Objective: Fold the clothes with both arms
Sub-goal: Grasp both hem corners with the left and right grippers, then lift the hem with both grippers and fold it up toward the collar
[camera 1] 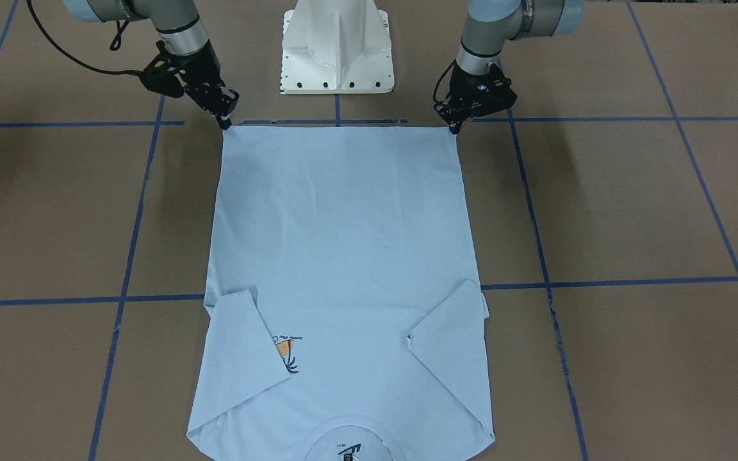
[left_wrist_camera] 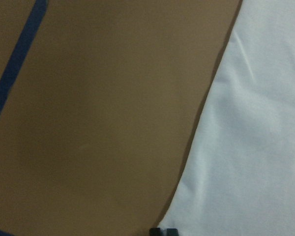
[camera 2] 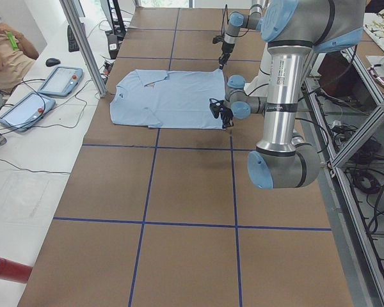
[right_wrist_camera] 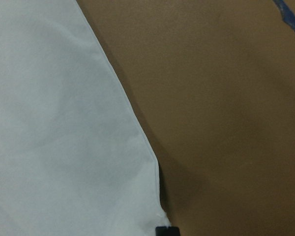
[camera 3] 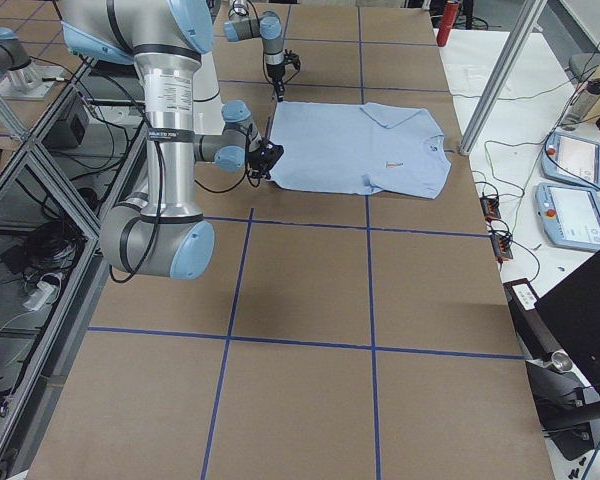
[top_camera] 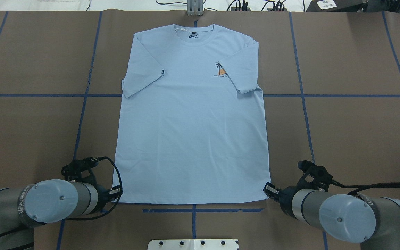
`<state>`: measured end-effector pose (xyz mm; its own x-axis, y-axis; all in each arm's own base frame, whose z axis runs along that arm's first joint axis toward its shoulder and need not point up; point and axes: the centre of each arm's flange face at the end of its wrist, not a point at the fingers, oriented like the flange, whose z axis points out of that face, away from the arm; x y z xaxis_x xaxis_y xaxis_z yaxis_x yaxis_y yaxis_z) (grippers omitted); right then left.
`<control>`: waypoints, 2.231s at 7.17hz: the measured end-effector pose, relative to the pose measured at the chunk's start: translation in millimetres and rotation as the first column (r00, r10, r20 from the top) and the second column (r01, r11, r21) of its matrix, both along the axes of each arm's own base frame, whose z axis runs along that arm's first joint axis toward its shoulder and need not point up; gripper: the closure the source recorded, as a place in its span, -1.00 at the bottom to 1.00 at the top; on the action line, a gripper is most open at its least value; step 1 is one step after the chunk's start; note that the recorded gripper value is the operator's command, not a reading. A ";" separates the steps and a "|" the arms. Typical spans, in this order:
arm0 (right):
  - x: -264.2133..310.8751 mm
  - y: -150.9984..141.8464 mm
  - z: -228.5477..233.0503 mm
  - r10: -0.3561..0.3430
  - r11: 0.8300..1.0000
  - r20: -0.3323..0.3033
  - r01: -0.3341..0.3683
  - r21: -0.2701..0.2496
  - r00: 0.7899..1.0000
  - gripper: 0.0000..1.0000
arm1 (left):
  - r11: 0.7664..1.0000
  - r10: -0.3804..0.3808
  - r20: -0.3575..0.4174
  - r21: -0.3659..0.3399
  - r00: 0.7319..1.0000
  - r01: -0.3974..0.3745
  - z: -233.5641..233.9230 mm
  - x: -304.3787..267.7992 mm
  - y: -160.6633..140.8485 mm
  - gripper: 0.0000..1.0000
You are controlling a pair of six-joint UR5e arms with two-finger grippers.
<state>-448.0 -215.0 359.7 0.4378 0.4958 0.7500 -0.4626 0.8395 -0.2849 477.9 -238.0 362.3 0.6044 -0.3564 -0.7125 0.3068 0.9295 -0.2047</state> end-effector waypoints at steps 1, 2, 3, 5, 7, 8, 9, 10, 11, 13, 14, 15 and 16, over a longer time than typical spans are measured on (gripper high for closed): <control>2.1 -1.9 -1.1 0.003 1.000 0.003 -0.003 -0.001 1.000 1.00 | 1.000 0.007 -0.013 -0.004 1.000 -0.007 -5.5 -2.6 1.3 1.00; 8.2 -4.7 -4.5 0.006 1.000 0.011 -0.006 -0.004 1.000 1.00 | 1.000 0.015 -0.034 -0.007 0.999 -0.016 -14.7 -8.7 3.6 1.00; 21.5 -4.8 -7.5 0.003 1.000 0.018 -0.003 -0.011 1.000 1.00 | 1.000 0.022 -0.063 -0.006 0.998 -0.023 -27.0 -22.4 7.6 1.00; 62.6 6.5 -15.0 -0.017 0.999 0.035 0.019 -0.034 0.999 1.00 | 0.999 0.030 -0.131 -0.034 0.991 -0.034 -54.0 -60.2 25.9 1.00; 101.8 14.9 -41.0 -0.026 0.998 0.087 0.031 -0.057 0.996 1.00 | 0.996 0.041 -0.207 -0.068 0.977 -0.056 -97.1 -96.6 49.3 1.00; 112.3 6.2 -46.5 -0.006 0.999 0.097 0.011 -0.050 0.995 1.00 | 0.996 0.045 -0.235 -0.060 0.971 -0.061 -115.7 -105.9 49.0 1.00; 110.4 -14.2 -45.7 0.014 1.000 0.090 -0.013 -0.012 0.996 1.00 | 0.999 0.035 -0.255 -0.015 0.966 -0.041 -129.0 -106.7 30.4 1.00; 95.6 -49.3 -42.6 0.026 0.998 0.072 -0.030 0.053 0.997 1.00 | 0.998 0.015 -0.255 0.057 0.967 0.000 -136.7 -101.4 -5.3 1.00; 81.6 -94.6 -36.9 0.039 0.995 0.050 -0.043 0.088 0.998 1.00 | 0.991 -0.010 -0.222 0.128 0.975 0.039 -133.0 -94.1 -48.7 1.00; 60.0 -195.8 -31.3 0.067 0.991 0.010 -0.067 0.114 0.998 1.00 | 0.968 -0.059 -0.108 0.236 0.992 0.083 -101.4 -91.3 -136.6 1.00; 46.9 -251.8 -30.2 0.090 0.988 -0.023 -0.087 0.126 0.996 1.00 | 0.957 -0.085 -0.064 0.271 0.994 0.100 -82.2 -89.0 -178.7 1.00; 36.5 -302.1 -30.2 0.108 0.985 -0.061 -0.098 0.139 0.992 1.00 | 0.947 -0.115 -0.044 0.298 0.992 0.123 -62.1 -86.1 -219.7 1.00; 25.2 -345.3 -33.6 0.119 0.984 -0.095 -0.104 0.147 0.988 1.00 | 0.937 -0.144 -0.038 0.317 0.989 0.149 -42.7 -82.7 -256.7 1.00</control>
<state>-422.8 -560.3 326.2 0.4644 0.4384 0.7695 -0.5765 0.8092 -0.1131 395.2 -494.7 319.5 0.5520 -0.1937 -0.8110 0.4437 0.8917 0.0890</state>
